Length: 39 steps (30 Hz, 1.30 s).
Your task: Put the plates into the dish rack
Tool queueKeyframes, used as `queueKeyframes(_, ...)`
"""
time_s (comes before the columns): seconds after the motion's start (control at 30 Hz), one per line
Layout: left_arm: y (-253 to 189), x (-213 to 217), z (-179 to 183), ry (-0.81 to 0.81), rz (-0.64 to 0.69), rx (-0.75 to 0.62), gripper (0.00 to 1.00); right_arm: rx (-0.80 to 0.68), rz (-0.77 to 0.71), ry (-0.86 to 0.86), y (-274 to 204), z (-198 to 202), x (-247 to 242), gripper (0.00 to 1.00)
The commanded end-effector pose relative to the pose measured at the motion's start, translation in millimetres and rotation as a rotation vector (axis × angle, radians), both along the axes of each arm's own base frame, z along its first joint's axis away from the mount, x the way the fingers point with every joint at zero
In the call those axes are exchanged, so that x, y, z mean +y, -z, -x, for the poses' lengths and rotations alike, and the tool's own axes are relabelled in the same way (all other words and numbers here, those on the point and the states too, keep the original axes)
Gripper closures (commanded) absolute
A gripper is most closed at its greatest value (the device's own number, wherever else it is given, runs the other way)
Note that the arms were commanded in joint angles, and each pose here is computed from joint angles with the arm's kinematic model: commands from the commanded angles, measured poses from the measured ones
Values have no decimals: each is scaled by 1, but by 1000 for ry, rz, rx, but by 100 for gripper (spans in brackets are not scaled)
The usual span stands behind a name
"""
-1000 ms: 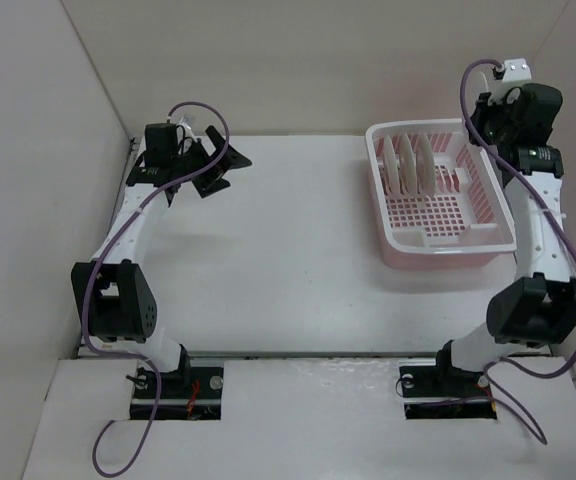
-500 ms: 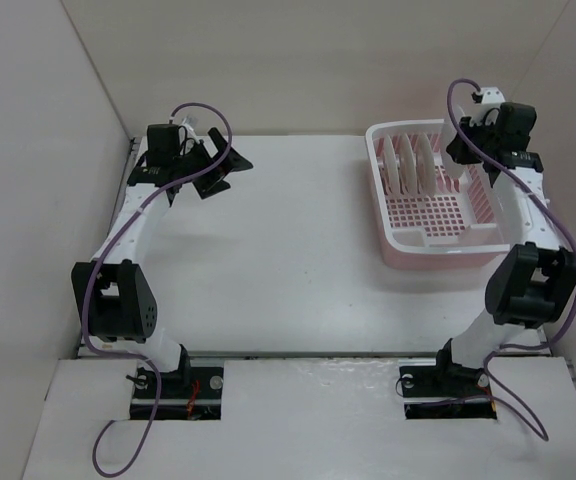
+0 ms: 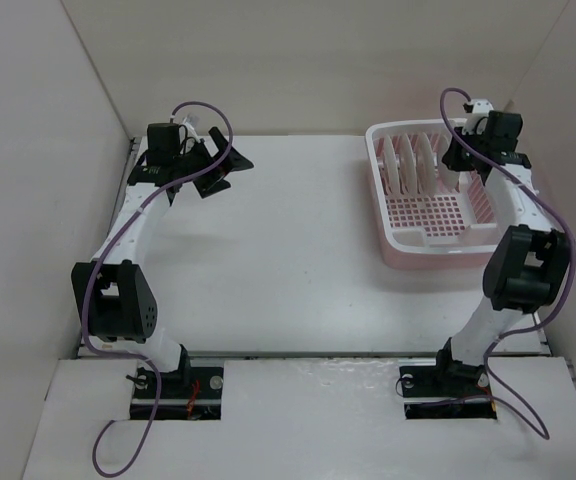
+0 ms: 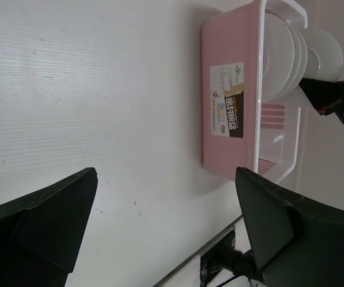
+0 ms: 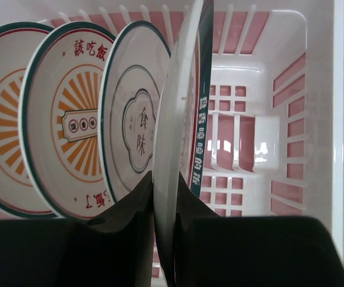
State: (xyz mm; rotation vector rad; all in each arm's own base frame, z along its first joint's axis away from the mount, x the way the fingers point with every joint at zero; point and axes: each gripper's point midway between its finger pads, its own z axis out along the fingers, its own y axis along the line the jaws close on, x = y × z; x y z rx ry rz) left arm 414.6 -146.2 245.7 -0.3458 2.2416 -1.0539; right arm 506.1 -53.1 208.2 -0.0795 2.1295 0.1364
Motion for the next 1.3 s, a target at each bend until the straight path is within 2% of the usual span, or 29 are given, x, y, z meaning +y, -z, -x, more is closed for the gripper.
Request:
queueKeyframes(0.0,-32,-3,-3,31,4,-104,0,-127,20,15,-38,-25,-9,100)
queueKeyframes(0.47,-33,-5,-4,39,9,-104,0,-55,16,32,-2,-31,-14,100)
queueKeyframes(0.67,-29,-4,-3,43,2,-100,0,-45,23,45,-1,-34,-17,97)
queueKeyframes(0.93,-29,-6,-4,52,8,-100,0,-36,34,39,2,-39,-15,83)
queueKeyframes(1.27,-25,-6,-6,52,8,-91,0,-28,32,30,6,-38,-9,74)
